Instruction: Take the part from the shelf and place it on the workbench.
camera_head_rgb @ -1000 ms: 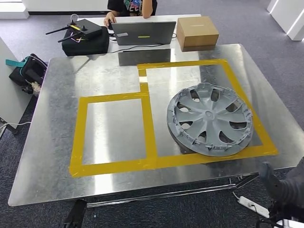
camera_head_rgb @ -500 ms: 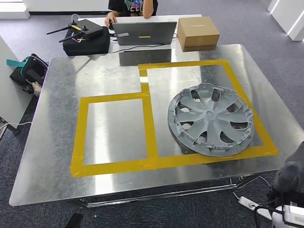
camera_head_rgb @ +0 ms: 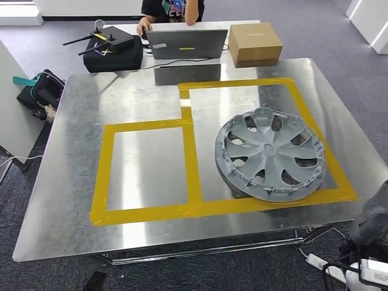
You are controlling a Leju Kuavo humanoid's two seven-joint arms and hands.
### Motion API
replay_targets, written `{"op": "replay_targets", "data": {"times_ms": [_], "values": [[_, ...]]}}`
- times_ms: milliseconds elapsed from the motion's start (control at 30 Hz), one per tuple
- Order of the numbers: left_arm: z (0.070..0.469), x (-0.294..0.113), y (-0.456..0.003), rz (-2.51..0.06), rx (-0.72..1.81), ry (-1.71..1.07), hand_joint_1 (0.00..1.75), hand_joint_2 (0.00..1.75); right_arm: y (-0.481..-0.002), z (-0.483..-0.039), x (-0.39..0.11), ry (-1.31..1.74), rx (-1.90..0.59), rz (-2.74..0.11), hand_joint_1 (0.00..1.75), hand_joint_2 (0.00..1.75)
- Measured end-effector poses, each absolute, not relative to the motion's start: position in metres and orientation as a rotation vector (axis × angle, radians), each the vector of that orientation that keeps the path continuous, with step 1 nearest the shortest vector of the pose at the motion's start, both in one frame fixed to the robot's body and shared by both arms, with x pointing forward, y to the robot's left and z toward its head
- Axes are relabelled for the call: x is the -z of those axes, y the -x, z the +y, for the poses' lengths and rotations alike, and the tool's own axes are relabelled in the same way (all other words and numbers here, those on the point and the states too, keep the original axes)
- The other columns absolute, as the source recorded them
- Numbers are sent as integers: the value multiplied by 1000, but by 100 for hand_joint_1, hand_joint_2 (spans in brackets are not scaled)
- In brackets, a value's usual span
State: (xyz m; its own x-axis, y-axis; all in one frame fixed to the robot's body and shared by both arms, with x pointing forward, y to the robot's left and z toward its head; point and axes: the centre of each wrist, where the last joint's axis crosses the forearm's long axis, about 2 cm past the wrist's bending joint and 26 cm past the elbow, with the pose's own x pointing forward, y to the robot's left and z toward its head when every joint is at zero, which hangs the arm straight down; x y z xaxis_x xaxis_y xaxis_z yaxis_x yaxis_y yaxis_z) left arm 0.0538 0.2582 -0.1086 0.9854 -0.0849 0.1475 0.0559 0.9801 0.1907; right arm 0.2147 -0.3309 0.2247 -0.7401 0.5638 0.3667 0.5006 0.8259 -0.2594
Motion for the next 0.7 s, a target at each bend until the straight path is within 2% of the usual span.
{"op": "replay_targets", "data": {"times_ms": [700], "values": [[249,108,-55,-179,71,-150,0,0,-214,-331,-230,831,-167,-2578,0,0]]}}
